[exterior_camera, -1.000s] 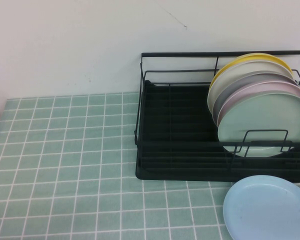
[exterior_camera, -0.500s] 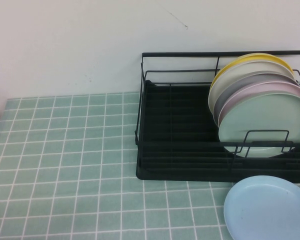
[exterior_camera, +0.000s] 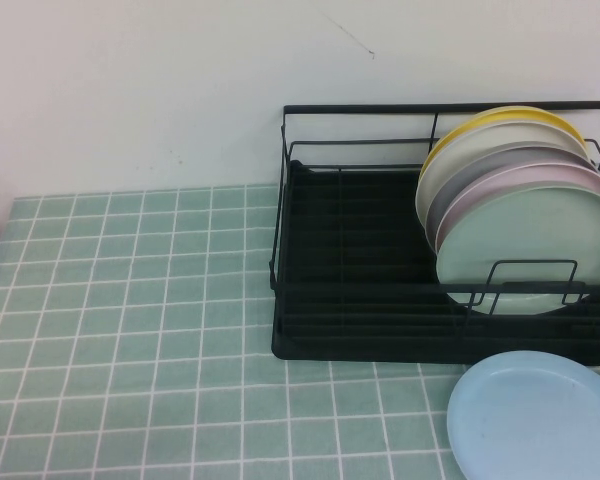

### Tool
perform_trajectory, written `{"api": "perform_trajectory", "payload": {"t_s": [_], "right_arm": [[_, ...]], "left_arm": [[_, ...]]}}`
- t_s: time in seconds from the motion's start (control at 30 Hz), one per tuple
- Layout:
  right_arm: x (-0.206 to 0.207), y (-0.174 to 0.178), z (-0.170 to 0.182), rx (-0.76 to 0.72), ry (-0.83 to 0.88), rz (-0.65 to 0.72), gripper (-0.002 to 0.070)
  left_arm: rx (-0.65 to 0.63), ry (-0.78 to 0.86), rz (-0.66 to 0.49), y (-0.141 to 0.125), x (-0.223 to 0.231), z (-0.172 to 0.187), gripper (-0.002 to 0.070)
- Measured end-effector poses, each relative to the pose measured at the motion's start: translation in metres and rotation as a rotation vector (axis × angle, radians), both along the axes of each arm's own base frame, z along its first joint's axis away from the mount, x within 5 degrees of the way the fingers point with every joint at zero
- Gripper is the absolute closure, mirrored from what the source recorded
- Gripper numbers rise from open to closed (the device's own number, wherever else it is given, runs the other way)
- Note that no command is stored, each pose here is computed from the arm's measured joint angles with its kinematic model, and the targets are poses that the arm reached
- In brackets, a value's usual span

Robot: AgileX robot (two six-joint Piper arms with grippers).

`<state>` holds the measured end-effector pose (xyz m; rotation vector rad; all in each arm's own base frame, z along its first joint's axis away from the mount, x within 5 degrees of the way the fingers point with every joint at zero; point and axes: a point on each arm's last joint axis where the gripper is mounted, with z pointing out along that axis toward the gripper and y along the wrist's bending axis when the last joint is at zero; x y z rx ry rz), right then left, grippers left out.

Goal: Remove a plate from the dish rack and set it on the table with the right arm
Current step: Grasp the plate from the shelf

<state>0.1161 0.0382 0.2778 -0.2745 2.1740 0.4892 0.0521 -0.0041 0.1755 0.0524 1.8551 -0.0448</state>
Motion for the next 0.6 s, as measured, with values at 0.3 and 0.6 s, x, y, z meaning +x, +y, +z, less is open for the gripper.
{"api": "perform_trajectory", "payload": {"t_s": [0.3, 0.6], "right_arm": [[0.085, 0.0, 0.051, -0.279, -0.124, 0.274, 0.0621], [0.168, -0.004, 0.042, -0.557, -0.236, 0.55, 0.0326]], "left_arm": [[0.0, 0.0, 0.0, 0.0, 0.0, 0.0, 0.0678], [0.0, 0.0, 0.0, 0.0, 0.0, 0.0, 0.0678]]}}
